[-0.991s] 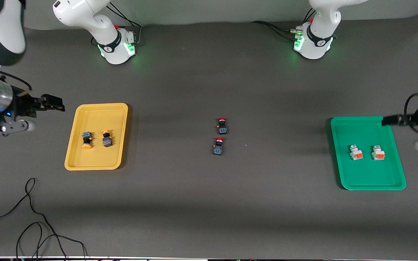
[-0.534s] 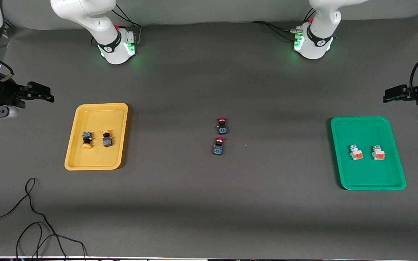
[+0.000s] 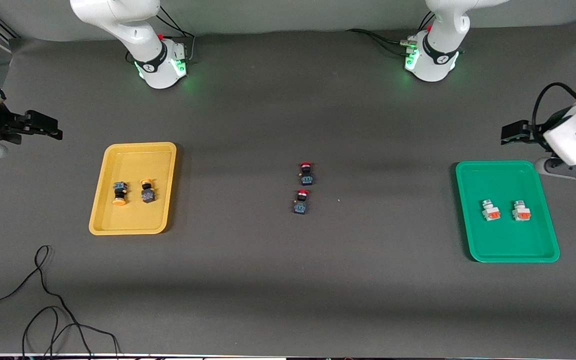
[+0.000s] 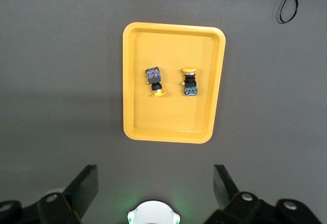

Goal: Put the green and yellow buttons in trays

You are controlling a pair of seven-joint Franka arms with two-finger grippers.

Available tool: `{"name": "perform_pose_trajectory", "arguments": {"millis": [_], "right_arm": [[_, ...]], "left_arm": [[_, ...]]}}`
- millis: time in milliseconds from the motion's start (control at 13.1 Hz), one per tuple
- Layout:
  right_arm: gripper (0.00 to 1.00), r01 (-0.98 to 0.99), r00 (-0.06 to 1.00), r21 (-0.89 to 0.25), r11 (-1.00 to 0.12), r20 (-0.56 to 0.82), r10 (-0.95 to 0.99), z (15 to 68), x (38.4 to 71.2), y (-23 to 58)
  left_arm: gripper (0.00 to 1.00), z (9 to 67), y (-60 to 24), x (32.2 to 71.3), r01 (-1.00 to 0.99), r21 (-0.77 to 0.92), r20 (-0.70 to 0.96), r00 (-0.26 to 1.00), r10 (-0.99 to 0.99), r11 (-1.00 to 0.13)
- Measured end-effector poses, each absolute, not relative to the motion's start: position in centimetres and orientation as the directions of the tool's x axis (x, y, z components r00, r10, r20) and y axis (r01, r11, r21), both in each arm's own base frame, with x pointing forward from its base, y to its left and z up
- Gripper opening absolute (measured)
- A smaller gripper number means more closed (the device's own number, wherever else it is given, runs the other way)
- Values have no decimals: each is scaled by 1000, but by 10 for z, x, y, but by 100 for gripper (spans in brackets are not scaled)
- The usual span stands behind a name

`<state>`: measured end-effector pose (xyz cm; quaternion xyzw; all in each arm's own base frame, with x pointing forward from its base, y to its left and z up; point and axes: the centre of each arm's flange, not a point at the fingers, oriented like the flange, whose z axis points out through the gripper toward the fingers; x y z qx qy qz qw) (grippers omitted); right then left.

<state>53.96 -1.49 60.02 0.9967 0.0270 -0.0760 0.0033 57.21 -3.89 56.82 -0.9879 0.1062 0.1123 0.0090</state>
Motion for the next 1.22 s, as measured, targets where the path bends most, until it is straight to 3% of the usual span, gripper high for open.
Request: {"name": "perform_pose_trajectory", "arguments": {"millis": [610,1220], "right_arm": [[100,26,991,10,-1000,-135,24,599,541,-24],[100,41,991,10,-999,-128,39,603,540,-16]], "left_arm": [[100,576,-83,578,-271,-23,-120,956,-266,-962],[100,577,-40,567,-202,-47,-4,979,-202,-978]]}}
